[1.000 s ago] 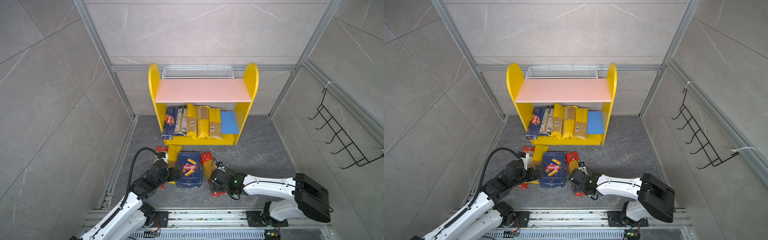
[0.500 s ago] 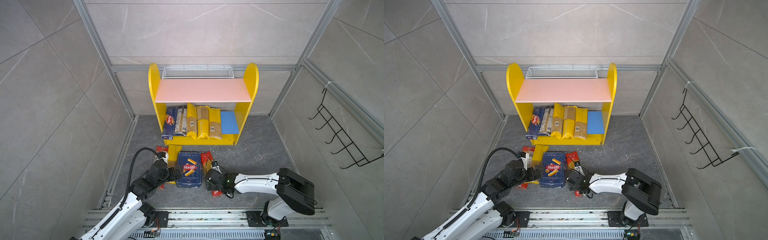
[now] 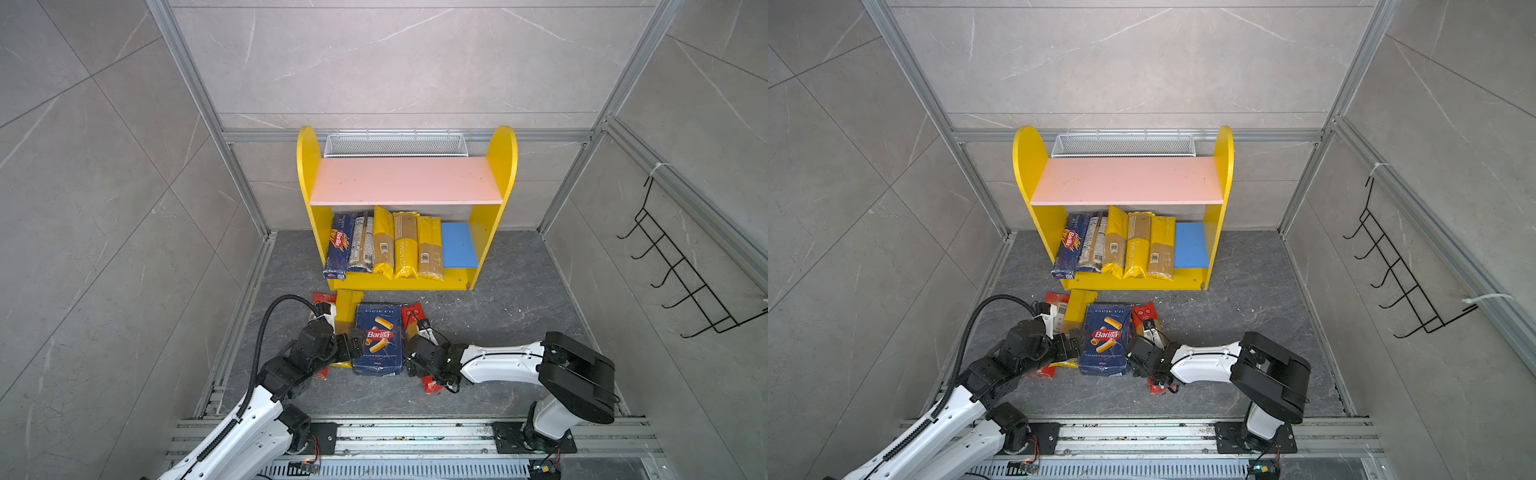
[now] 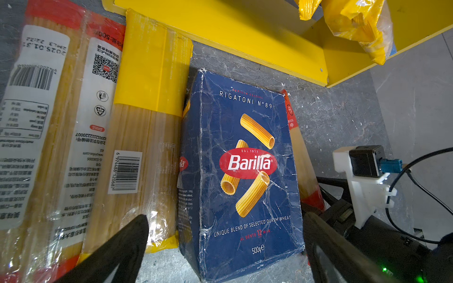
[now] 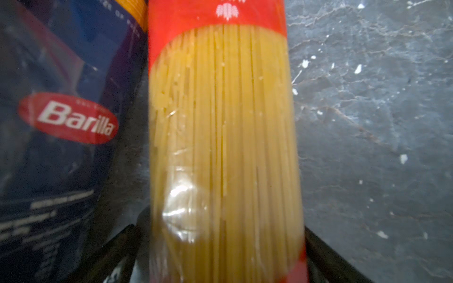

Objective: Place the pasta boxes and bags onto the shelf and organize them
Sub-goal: 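Close the right gripper on the red spaghetti bag's end, then lift the red spaghetti bag upright with the right gripper, then carry the red spaghetti bag to the shelf beside the yellow bags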

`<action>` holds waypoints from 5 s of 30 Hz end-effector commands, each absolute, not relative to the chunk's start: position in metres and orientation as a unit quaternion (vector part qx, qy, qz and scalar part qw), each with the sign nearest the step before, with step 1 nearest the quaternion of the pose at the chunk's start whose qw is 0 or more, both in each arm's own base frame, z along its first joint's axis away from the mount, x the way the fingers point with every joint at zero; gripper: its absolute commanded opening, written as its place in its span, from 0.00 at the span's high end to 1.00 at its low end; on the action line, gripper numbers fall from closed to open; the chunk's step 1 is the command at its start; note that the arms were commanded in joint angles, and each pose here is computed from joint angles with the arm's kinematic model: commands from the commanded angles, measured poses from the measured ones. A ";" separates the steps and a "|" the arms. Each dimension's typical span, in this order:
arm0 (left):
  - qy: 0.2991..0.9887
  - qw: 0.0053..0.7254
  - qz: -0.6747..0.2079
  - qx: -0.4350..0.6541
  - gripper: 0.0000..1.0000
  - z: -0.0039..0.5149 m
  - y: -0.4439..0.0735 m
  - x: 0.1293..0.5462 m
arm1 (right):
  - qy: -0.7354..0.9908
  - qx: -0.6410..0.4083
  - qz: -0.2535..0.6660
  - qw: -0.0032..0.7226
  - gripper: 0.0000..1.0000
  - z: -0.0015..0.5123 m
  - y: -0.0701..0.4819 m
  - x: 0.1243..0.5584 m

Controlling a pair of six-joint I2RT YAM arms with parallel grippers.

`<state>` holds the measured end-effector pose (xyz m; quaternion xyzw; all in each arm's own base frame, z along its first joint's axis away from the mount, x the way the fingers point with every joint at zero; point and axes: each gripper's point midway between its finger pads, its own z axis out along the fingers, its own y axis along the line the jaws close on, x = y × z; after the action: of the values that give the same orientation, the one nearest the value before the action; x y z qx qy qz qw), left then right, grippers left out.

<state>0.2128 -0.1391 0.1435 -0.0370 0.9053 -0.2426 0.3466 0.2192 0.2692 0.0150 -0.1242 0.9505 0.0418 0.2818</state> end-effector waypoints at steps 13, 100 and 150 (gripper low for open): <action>0.900 0.356 -0.247 -0.038 0.00 0.154 -0.138 0.213 | 0.950 -0.129 0.064 0.278 0.01 0.023 0.278 0.218; 0.895 0.382 -0.228 -0.015 0.00 0.214 -0.162 0.261 | 0.897 0.014 0.401 0.187 0.81 0.159 0.226 0.216; 0.882 0.416 -0.218 0.038 0.00 0.238 -0.185 0.296 | 0.860 0.006 0.342 0.379 0.80 0.292 0.170 0.463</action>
<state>0.2862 -0.1822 0.2173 0.0299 0.8971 -0.2120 0.3866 0.4265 0.1726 0.2363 0.0453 0.9005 0.3320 0.2774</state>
